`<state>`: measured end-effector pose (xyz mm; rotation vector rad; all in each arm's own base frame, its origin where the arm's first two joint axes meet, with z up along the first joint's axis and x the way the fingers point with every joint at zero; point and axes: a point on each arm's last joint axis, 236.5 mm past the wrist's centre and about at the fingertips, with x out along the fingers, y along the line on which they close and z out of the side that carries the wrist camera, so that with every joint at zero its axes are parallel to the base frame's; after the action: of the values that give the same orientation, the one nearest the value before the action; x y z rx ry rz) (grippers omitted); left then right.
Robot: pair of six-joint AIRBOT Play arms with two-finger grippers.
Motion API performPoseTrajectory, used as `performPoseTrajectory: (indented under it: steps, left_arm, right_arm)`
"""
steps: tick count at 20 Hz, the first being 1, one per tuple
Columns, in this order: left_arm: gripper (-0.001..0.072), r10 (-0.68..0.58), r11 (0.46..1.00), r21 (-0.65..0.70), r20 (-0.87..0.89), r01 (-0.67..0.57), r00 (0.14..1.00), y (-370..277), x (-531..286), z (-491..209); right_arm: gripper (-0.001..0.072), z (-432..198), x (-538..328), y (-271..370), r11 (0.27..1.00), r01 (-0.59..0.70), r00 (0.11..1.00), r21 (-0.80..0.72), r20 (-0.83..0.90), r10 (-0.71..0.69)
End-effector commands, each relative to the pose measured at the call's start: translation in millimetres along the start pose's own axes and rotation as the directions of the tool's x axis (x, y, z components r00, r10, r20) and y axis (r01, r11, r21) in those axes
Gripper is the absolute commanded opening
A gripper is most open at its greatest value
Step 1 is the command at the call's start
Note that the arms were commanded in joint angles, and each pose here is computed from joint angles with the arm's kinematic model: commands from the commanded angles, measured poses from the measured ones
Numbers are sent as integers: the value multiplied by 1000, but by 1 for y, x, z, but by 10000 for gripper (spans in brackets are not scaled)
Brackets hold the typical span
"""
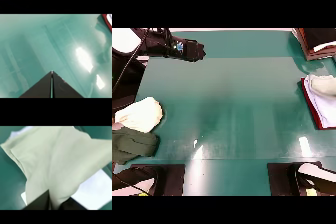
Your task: Fold the shirts.
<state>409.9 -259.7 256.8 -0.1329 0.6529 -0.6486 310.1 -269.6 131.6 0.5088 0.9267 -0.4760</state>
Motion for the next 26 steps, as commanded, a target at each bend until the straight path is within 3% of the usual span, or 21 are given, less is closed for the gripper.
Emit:
performPoseTrajectory:
  steps: [1, 2, 3, 8, 12, 14, 18, 21, 22, 23, 24, 26]
  left_arm:
    - [25, 0, 1000, 10, -3, 0, 1000, 0, 0, -1]
    - [25, 0, 1000, 11, -2, 0, 1000, 0, 0, 0]
    - [25, -1, 1000, 14, -2, 1, 1000, 0, 0, 0]
    - [26, -2, 1000, 28, -3, 2, 1000, 0, 0, -1]
    - [26, -4, 1000, 26, -3, 4, 1000, -1, 0, -1]
    - [26, 5, 999, 32, 1, -6, 1000, 1, 0, 0]
    - [26, 15, 999, 38, 12, -15, 1000, 3, 0, 3]
    - [26, 16, 999, 38, 55, -18, 998, 4, 0, 13]
    - [26, 16, 999, 38, 67, -18, 998, 4, -1, 16]
    - [26, 16, 999, 38, 82, -19, 997, 4, -1, 19]
    - [26, 16, 999, 37, 95, -19, 995, 4, -1, 23]
    - [26, 16, 999, 37, 109, -20, 994, 4, -1, 26]
  right_arm:
    - [543, -48, 6, -28, 998, 42, 995, 50, -91, -38]
    - [651, -55, 4, -34, 996, 51, 994, 69, -96, -44]
    - [672, -59, -1, -41, 994, 64, 994, 92, -90, -55]
    - [672, -12, -64, -41, 990, 78, 986, 116, 138, -94]
    - [671, 37, -107, 89, 967, -253, 912, -43, 322, 253]
    - [670, 30, -121, 167, 900, -399, 857, -174, 280, 433]
    - [659, -29, -137, 296, 717, -571, 755, -399, 89, 650]
    - [465, -82, -148, 359, 578, -656, 686, -486, -64, 725]
    - [348, -99, -151, 372, 542, -668, 674, -511, -106, 731]
    - [132, -115, -152, 383, 508, -672, 668, -539, -146, 729]
    - [19, -129, -152, 391, 478, -669, 668, -570, -178, 723]
    - [19, -147, -152, 399, 444, -651, 678, -616, -210, 704]
